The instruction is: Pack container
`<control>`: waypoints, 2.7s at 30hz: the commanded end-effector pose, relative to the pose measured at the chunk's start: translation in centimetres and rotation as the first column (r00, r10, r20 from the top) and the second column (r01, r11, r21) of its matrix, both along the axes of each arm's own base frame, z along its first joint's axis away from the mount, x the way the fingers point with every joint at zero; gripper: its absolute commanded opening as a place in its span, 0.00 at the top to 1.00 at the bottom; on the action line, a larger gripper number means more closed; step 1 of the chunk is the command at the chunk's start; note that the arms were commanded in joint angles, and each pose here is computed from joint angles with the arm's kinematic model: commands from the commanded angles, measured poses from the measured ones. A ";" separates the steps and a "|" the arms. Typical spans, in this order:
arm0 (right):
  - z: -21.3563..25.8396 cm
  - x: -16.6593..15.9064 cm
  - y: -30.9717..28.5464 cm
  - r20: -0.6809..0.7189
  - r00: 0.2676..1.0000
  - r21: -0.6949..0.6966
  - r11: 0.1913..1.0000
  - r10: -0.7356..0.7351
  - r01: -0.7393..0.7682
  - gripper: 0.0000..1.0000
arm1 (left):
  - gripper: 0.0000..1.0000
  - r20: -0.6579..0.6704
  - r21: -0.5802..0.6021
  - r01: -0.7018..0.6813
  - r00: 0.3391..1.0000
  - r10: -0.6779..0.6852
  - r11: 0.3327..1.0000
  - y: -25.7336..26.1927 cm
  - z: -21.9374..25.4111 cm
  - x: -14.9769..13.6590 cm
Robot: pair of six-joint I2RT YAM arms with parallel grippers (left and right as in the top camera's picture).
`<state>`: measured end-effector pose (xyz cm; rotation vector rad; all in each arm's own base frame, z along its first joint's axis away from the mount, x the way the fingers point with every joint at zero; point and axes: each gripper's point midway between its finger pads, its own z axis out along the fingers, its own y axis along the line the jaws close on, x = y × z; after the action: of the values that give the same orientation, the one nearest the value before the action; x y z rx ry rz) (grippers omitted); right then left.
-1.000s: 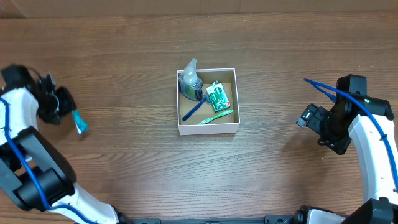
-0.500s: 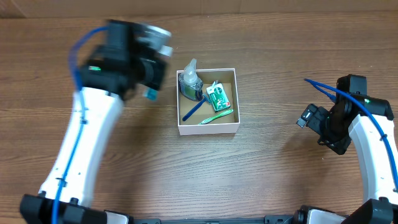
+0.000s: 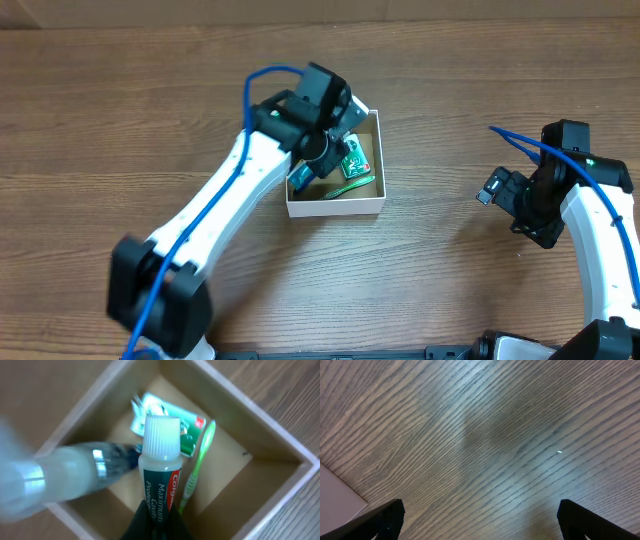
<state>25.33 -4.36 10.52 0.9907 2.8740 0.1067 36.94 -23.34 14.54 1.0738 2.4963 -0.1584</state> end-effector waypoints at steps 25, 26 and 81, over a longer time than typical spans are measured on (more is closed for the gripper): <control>10.7 8.7 5.1 0.364 0.878 -0.114 0.950 0.311 -0.290 0.00 | 0.00 0.265 -0.317 -0.440 0.810 0.524 0.840 9.8 17.5 2.0; 12.1 9.7 5.6 0.408 0.844 -0.145 0.937 0.349 -0.318 0.00 | 0.00 0.257 -0.331 -0.481 0.782 0.568 0.812 11.4 17.9 2.1; 17.5 -6.3 3.2 0.679 0.631 -0.368 0.918 0.374 -0.147 0.00 | 0.00 0.229 -0.409 -0.758 0.454 0.861 0.509 25.7 9.3 -22.7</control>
<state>19.08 -0.93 27.93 0.3103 2.1548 0.1036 14.78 2.05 24.61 -0.2634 2.1924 0.0338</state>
